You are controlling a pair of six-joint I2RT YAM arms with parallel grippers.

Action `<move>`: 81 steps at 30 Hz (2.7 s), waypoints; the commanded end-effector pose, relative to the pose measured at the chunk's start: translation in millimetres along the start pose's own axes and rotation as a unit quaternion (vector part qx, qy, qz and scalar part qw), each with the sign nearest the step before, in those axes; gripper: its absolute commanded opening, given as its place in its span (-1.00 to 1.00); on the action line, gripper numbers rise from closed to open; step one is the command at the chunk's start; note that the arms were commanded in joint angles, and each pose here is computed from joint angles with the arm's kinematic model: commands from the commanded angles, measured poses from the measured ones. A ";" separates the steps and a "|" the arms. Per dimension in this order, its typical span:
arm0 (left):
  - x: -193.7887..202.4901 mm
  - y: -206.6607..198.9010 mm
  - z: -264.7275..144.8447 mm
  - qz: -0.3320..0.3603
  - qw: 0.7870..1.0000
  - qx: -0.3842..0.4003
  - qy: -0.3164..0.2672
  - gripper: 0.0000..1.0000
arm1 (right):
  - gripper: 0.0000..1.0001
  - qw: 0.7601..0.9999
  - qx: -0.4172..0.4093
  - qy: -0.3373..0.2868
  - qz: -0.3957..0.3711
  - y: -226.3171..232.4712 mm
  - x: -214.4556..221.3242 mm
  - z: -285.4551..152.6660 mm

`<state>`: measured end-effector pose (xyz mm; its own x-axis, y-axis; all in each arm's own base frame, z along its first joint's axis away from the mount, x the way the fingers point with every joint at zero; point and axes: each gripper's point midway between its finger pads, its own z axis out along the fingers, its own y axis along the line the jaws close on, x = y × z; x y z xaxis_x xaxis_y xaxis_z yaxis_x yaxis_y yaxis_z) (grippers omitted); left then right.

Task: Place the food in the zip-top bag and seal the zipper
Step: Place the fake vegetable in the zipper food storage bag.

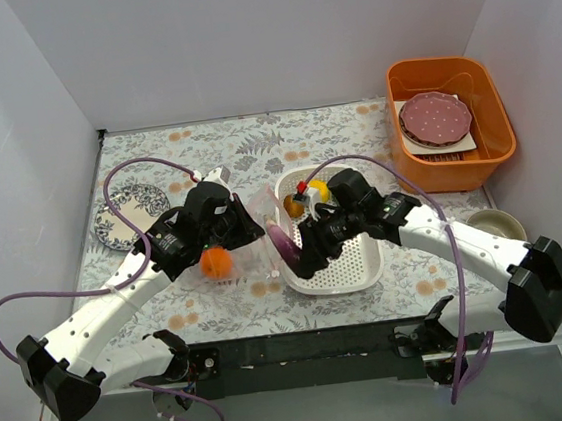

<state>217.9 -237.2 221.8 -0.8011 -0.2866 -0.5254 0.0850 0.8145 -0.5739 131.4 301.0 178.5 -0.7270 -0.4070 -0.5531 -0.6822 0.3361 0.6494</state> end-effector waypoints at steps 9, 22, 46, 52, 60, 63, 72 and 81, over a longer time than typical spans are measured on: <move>11.8 8.7 -3.5 0.018 1.000 0.004 0.013 -1.00 | -0.40 0.999 -0.004 0.036 -0.037 3.0 -33.6 16.7; 17.1 0.7 -8.4 0.036 0.998 0.033 0.025 -1.00 | -0.31 0.998 0.034 0.055 -0.015 -11.8 -62.5 30.7; 6.5 -8.3 -10.1 0.030 0.999 0.040 0.011 -1.00 | 0.11 0.994 0.099 -0.014 0.044 -23.0 -95.7 36.4; 2.5 -8.9 -13.7 0.027 0.999 0.037 0.003 -1.00 | 0.31 0.992 0.117 -0.031 0.039 -25.7 -101.8 31.4; -0.8 -10.4 -18.0 0.024 0.999 0.039 -0.004 -1.00 | 0.39 0.987 0.147 -0.048 0.040 -33.4 -101.5 23.7; -2.3 -12.0 -18.6 0.024 0.999 0.040 -0.005 -1.00 | 0.38 0.983 0.169 -0.059 0.043 -37.6 -101.3 17.6; -15.9 -9.3 -25.7 0.018 0.999 0.027 -0.040 -1.00 | 0.37 0.948 0.266 -0.158 0.077 -60.9 -108.7 -31.6; -9.6 -2.7 -21.1 0.017 0.999 0.016 -0.029 -1.00 | 0.60 0.897 0.360 -0.221 0.131 -95.5 -94.7 -77.3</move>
<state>212.1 -229.4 229.0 -0.7829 -0.2693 -0.5609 0.1260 0.8142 -0.5668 253.7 264.8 211.9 -0.7469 -0.0048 -0.6650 -0.3690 0.8349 0.4083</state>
